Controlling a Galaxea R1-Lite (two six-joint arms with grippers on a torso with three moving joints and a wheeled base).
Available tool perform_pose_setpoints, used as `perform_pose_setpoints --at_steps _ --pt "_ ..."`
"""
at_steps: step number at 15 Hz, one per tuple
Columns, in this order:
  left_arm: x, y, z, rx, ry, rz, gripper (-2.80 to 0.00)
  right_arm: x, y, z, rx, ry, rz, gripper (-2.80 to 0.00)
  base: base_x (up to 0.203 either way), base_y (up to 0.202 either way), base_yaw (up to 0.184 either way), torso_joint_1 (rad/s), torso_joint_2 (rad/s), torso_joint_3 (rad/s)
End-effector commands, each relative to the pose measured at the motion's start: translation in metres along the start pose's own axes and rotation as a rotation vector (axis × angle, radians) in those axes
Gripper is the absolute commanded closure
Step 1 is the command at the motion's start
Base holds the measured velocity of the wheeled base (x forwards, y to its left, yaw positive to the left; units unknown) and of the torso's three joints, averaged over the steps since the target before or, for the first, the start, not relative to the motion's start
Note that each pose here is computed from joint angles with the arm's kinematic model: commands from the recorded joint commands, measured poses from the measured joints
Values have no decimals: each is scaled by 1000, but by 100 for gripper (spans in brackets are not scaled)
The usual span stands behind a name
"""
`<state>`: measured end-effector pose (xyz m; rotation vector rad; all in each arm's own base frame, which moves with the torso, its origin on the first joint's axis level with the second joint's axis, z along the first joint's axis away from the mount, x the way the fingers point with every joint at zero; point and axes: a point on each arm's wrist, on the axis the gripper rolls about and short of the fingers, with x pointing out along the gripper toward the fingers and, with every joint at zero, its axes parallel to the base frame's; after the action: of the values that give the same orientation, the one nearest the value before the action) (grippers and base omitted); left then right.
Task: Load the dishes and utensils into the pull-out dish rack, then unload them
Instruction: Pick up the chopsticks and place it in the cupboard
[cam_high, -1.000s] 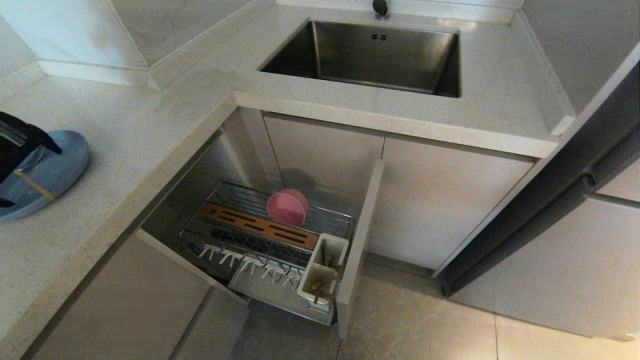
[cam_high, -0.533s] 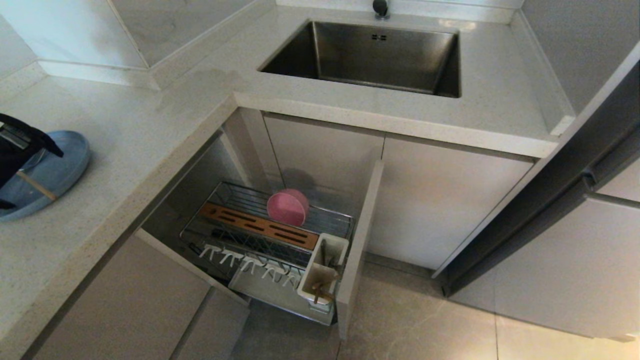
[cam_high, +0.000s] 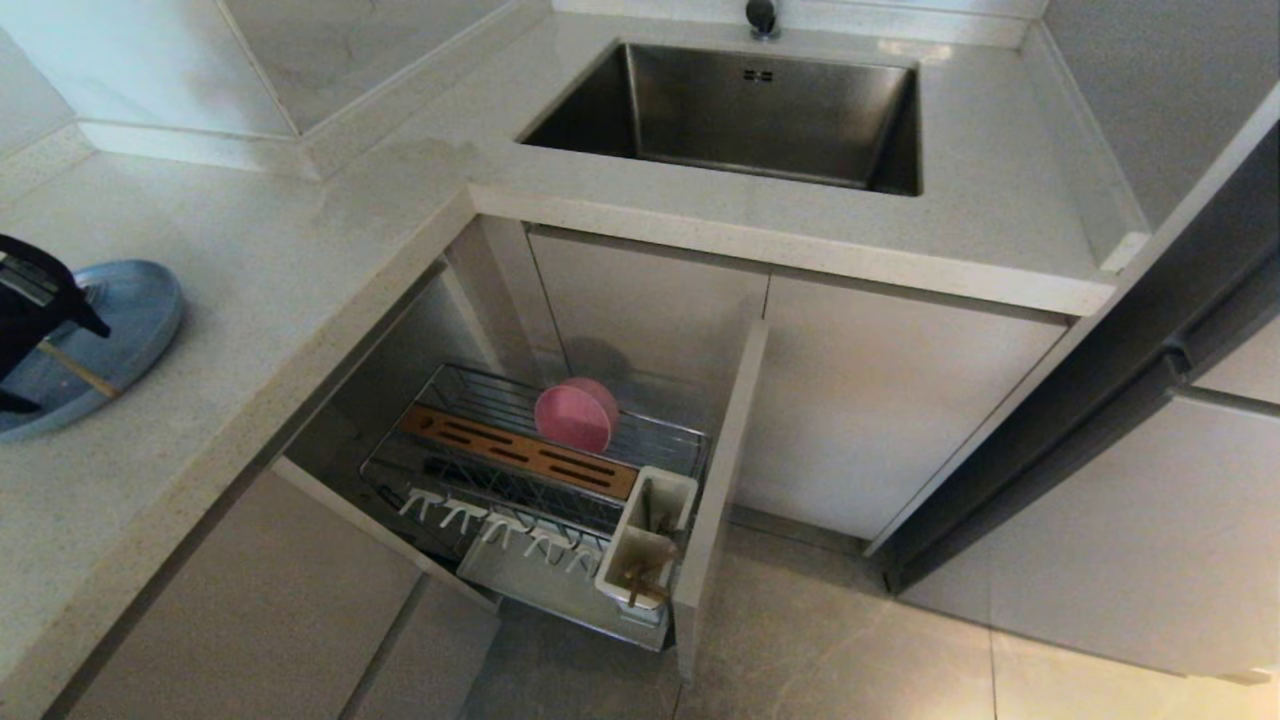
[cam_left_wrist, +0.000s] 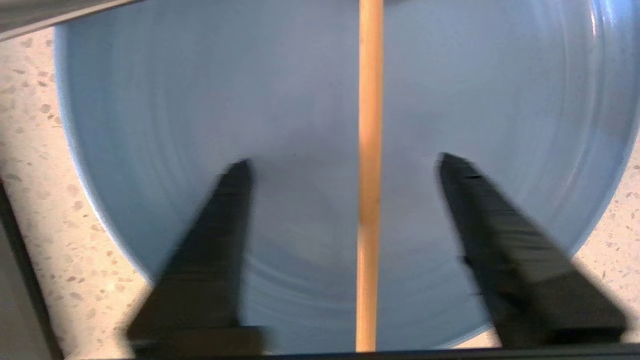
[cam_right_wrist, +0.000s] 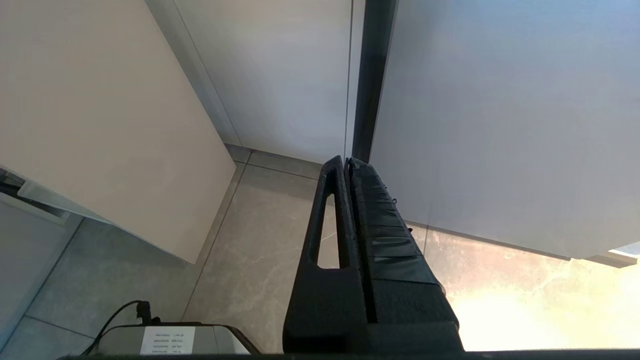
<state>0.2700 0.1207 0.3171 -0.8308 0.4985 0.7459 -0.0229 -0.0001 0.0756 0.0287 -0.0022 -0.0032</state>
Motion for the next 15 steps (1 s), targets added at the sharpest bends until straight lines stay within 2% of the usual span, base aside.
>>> perform_pose_setpoints --at_steps 1,8,15 --pt "0 0 0 -4 1 2 0 0 0 0 0 -1 0 0 0 0 0 0 0 0" --pt "-6 0 0 -6 -9 -10 0 0 0 0 0 -1 0 0 0 0 0 0 0 0" --pt "-54 2 1 -8 -84 -92 0 0 0 0 0 -1 0 0 0 0 0 0 0 0"
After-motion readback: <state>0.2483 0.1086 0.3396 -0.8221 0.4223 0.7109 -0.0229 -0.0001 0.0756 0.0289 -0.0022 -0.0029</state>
